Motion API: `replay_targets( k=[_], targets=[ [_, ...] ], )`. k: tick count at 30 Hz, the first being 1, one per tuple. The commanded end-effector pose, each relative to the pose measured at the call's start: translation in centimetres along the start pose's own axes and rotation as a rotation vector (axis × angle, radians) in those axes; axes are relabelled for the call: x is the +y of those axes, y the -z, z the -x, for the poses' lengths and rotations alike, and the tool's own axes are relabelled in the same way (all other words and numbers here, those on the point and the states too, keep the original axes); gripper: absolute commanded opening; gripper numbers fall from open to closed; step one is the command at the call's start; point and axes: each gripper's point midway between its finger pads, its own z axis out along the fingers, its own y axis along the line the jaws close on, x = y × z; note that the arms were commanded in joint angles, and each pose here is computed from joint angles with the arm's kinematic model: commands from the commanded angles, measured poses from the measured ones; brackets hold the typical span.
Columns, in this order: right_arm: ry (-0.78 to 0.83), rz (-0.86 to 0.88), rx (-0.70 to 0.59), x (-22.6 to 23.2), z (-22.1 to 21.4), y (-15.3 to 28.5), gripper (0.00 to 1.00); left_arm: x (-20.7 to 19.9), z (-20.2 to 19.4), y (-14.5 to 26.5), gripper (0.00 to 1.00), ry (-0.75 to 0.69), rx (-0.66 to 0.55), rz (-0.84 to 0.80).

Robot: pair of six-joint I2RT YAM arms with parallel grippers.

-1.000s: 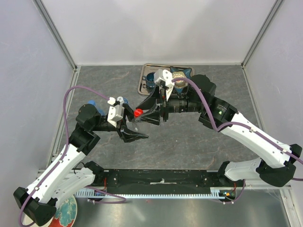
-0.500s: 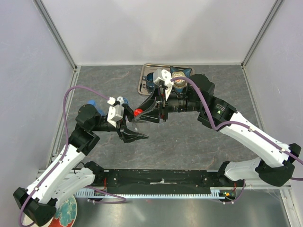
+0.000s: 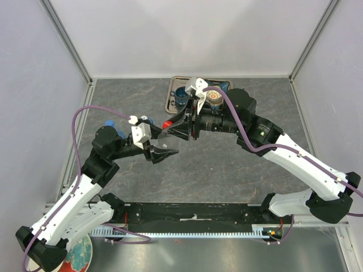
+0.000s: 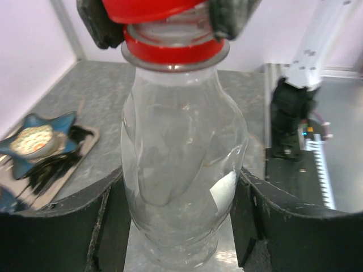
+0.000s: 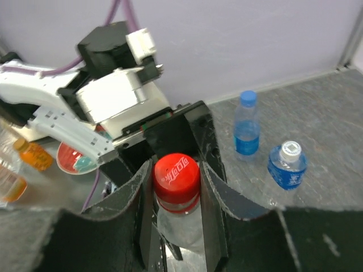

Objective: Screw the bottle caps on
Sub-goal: Screw the bottle cap onto the plastic bottle.

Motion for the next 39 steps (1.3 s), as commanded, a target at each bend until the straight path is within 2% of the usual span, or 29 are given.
replay_targets(
  k=[1,5,10,15,23,33,35,39],
  targets=[
    [-0.122,-0.171,0.050,-2.7,-2.0,0.5,0.00,5.5,0.4,1.3,0.02,-0.168,0.012,0.291],
    [-0.169,-0.295,0.089,-4.5,-3.6,0.4,0.00,7.1,0.2,1.9,0.02,-0.176,0.028,0.383],
    [-0.182,-0.294,0.132,-3.8,-5.6,-0.2,0.00,7.5,0.4,2.0,0.02,-0.148,0.012,0.410],
    [-0.164,-0.341,0.131,-3.0,-7.3,-1.1,0.00,8.8,1.3,2.8,0.02,-0.044,-0.033,0.506],
    [-0.094,-0.662,0.163,-4.2,-10.3,-2.4,0.00,11.1,2.4,4.2,0.02,0.050,-0.063,0.665],
    [-0.120,-0.817,0.242,-4.9,-12.2,-1.8,0.00,11.6,2.6,4.7,0.02,0.043,-0.066,0.699],
    [-0.117,-0.830,0.241,-4.6,-12.2,-1.8,0.02,11.5,2.5,4.5,0.02,0.048,-0.066,0.687],
    [-0.112,-0.847,0.225,-4.5,-11.8,-1.9,0.19,10.6,2.3,3.8,0.02,0.057,-0.064,0.621]
  ],
)
